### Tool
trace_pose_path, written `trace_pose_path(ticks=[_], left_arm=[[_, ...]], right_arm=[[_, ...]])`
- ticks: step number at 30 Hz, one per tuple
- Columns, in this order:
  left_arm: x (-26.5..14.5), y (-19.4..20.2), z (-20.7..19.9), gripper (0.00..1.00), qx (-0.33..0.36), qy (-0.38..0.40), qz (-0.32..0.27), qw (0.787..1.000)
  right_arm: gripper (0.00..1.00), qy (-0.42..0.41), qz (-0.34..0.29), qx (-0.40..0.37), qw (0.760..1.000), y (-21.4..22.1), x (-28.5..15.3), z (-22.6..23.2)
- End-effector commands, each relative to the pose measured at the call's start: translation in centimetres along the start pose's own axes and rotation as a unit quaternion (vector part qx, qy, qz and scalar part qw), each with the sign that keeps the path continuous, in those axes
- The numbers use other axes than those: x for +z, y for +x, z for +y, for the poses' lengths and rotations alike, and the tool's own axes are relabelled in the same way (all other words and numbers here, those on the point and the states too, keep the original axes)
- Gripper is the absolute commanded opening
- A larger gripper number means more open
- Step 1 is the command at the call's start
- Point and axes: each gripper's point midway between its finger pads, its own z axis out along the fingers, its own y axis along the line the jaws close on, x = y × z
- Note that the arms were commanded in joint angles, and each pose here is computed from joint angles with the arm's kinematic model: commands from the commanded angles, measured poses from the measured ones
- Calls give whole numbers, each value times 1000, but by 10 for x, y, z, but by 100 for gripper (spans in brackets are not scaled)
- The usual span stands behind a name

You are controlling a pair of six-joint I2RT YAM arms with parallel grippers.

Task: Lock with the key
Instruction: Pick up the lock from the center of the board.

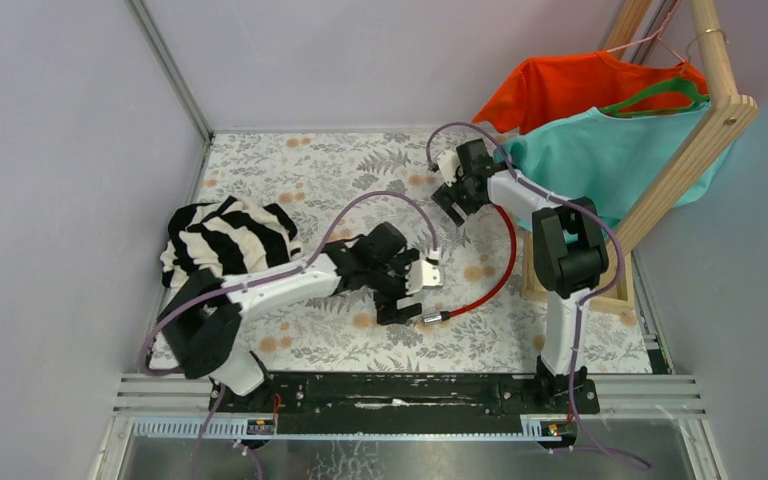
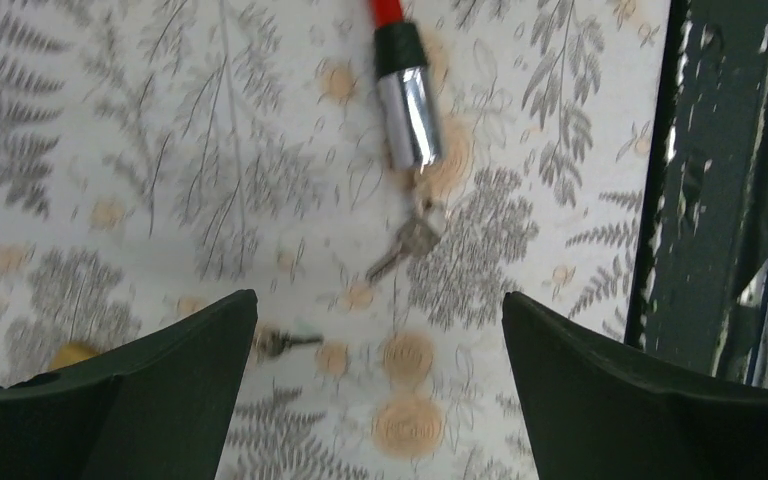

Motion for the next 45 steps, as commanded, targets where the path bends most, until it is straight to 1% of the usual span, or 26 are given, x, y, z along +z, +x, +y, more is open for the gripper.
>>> trace_pose_path(ticks=[1,6,7,12,16,18,20,24,26,29,33,37,40,45], left_arm=[[33,-44,7,99,28,3,-32,999],[70,-50,7,100,36,19,-7,999],[75,-50,10,100,37,18,-3,999],[98,-42,15,100,47,14,21,999],[108,-38,3,98,56,39,22,997],[112,-34,0,94,60,44,24,997],[116,-29,-1,86,61,47,28,997],[117,-19,-8,57,78,71,42,994],[112,-10,-13,44,88,85,59,991],[97,8,-25,34,106,106,86,985],[72,18,-44,32,107,121,83,983],[55,31,-55,32,111,126,90,982],[47,39,-62,32,118,134,93,979],[44,51,-66,32,130,142,103,976]], right_arm=[[91,53,-1,-27,998,-16,-1,-39],[91,46,10,-21,999,-11,7,-54],[91,47,4,-21,999,-15,6,-59],[91,38,-2,-9,999,-13,5,-69],[90,22,3,2,1000,-10,11,-72],[90,12,3,8,1000,-9,14,-73],[89,7,7,10,1000,-7,19,-75],[88,-1,13,14,1000,-2,27,-77],[87,-4,11,17,1000,-1,26,-78],[86,-13,12,20,1000,3,22,-74],[85,-35,13,27,999,13,13,-57],[82,-85,18,50,995,28,4,-27],[76,-115,29,67,991,41,1,-8],[67,-122,39,76,989,57,1,5]])
